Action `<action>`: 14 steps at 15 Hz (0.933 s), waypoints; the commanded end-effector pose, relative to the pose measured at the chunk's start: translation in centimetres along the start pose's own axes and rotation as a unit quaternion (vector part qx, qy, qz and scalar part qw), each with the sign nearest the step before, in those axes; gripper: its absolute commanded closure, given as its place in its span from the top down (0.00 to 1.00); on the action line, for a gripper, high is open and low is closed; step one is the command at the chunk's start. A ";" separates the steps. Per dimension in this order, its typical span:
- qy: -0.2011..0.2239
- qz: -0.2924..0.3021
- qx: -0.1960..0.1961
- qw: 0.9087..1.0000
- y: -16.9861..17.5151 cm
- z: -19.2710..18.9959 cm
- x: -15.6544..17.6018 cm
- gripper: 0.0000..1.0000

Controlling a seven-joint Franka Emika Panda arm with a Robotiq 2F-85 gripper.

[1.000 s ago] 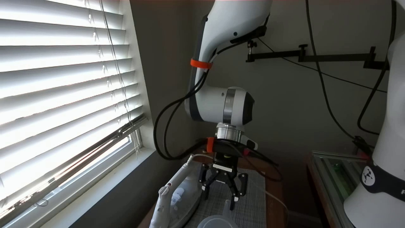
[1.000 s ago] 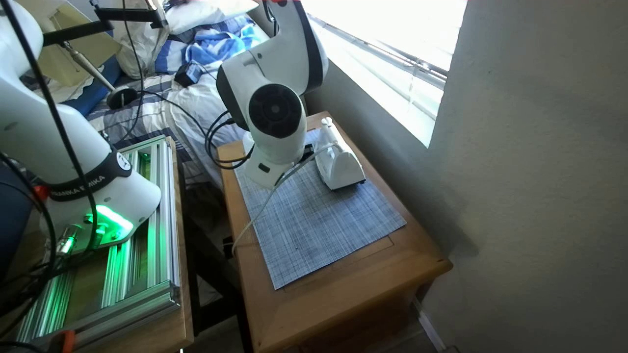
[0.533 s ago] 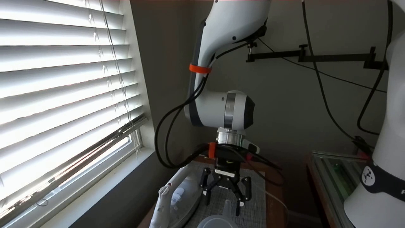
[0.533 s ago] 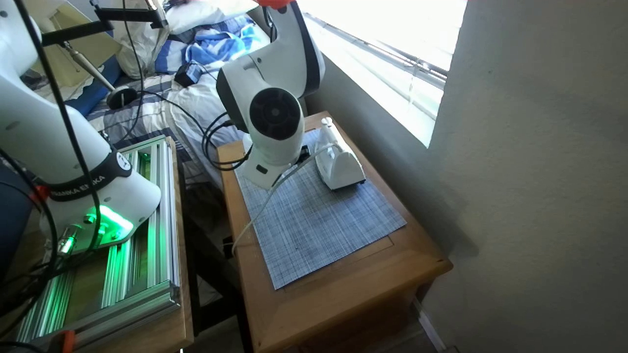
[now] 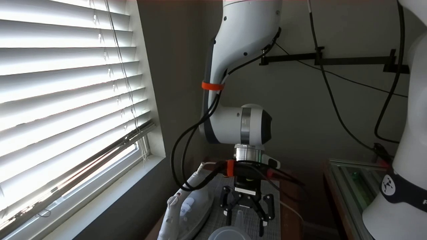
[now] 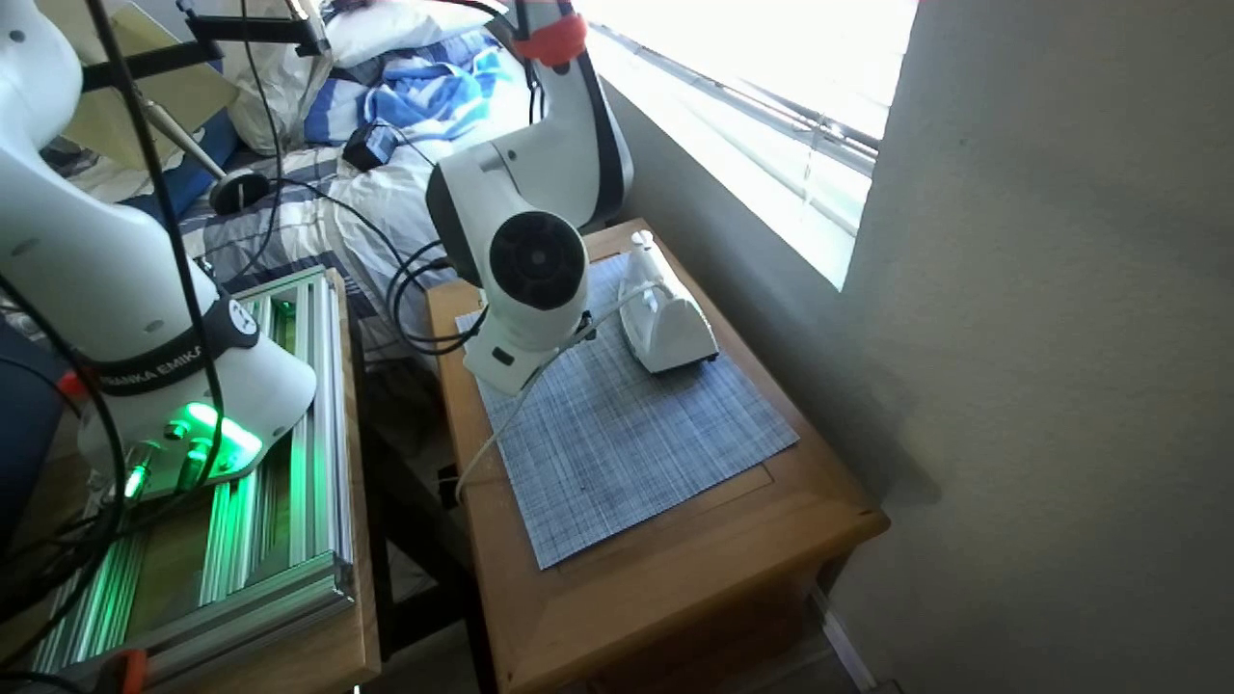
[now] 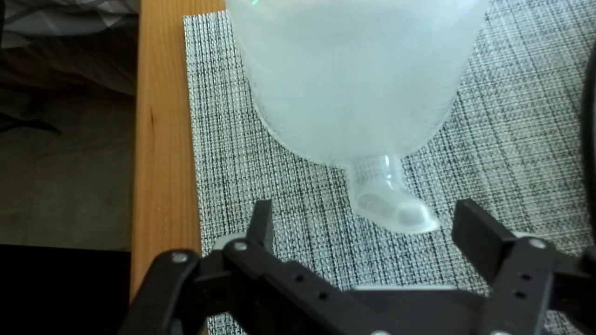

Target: Pick up the clear measuring cup and place it the right side up on the blue mat

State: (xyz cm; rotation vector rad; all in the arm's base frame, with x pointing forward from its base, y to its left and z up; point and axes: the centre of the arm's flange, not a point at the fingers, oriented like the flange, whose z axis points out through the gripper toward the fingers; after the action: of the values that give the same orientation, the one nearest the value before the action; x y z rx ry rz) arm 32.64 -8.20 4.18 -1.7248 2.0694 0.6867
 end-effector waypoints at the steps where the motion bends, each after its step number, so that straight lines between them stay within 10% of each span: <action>1: -0.022 -0.005 0.010 1.000 -0.2 0.5 0.9 0.95; 7: -0.034 -0.007 0.027 0.999 -0.5 0.1 1.4 0.85; 13: -0.037 -0.006 0.041 0.998 -0.9 -0.3 1.7 0.51; 14: -0.037 -0.007 0.041 0.998 -0.9 -0.3 1.7 0.59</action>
State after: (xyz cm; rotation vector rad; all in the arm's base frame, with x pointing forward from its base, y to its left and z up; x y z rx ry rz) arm 32.96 -9.43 4.07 -1.6750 2.0290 0.6611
